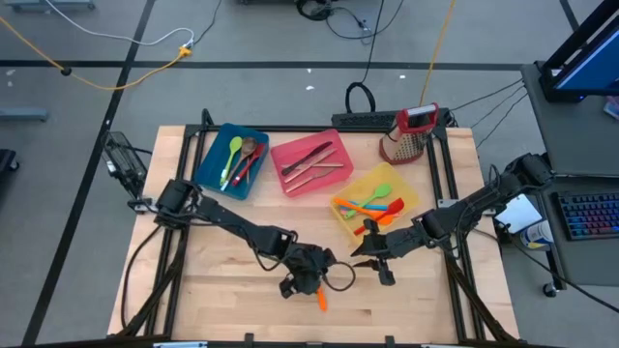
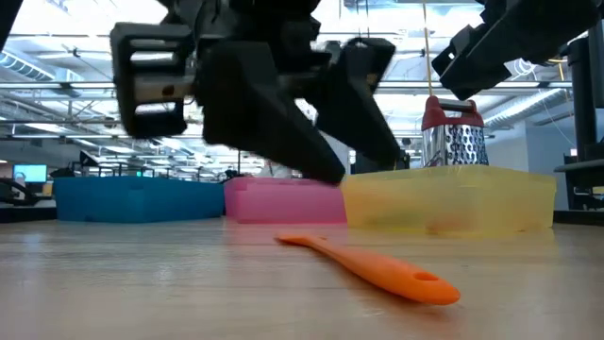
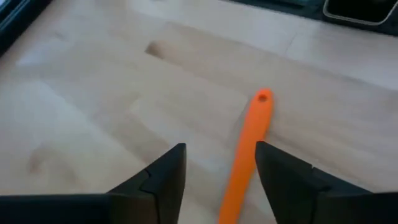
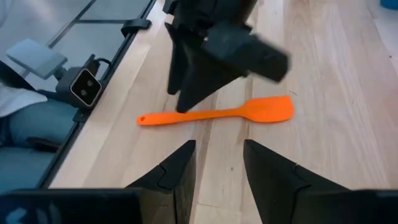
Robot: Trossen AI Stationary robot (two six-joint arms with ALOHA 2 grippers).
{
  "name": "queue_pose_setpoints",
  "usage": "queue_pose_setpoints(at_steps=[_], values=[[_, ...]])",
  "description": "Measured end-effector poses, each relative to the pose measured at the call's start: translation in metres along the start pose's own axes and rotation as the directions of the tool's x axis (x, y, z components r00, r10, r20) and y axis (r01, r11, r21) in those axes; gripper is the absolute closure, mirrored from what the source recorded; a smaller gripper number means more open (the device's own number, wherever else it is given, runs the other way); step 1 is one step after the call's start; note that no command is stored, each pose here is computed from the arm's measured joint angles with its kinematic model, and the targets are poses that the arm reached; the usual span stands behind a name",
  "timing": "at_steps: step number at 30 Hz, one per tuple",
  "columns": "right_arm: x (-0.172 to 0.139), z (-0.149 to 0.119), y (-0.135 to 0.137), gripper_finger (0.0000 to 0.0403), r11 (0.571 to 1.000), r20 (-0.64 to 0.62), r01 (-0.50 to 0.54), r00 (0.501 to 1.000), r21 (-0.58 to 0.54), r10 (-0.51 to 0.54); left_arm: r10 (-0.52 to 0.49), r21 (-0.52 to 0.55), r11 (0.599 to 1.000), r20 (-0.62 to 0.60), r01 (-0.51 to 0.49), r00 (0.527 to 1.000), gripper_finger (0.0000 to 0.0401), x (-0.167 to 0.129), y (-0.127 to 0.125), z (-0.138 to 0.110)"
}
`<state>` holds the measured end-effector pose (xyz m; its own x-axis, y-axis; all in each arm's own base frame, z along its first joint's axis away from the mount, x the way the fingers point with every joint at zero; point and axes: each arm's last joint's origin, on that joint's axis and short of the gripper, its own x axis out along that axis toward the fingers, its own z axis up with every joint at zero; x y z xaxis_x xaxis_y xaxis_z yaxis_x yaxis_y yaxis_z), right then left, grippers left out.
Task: Pick & Place Kitchen Items
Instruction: Put the orange spatula into the yellow bin
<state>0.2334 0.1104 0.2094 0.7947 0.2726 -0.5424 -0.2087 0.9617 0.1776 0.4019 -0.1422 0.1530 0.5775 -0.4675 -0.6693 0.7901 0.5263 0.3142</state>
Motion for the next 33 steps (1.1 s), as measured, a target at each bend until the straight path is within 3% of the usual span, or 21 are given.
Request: queue_pose_setpoints(at_steps=[13, 17, 25, 33], values=[[0.000, 0.000, 0.000, 0.0275, 1.000, -0.001, 0.001, 1.000, -0.012, -0.001, -0.125, -0.084, 0.988, 0.047, 0.129, 0.991, 0.0202, 0.040, -0.006, -0.035], [0.000, 0.000, 0.000, 0.0275, 1.000, -0.001, 0.001, 1.000, -0.010, -0.001, -0.163, -0.102, 0.981, 0.022, 0.164, 0.986, 0.0235, 0.049, -0.008, -0.051], [0.000, 0.000, 0.000, 0.0275, 1.000, 0.000, 0.001, 1.000, -0.005, -0.001, -0.185, -0.152, 0.970, 0.038, 0.189, 0.982, 0.0352, 0.048, 0.002, -0.066], [0.002, -0.001, 0.001, 0.0275, 1.000, -0.002, -0.004, 1.000, 0.021, 0.004, -0.108, -0.222, 0.967, 0.094, 0.127, 0.990, 0.0352, 0.047, 0.012, -0.065]])
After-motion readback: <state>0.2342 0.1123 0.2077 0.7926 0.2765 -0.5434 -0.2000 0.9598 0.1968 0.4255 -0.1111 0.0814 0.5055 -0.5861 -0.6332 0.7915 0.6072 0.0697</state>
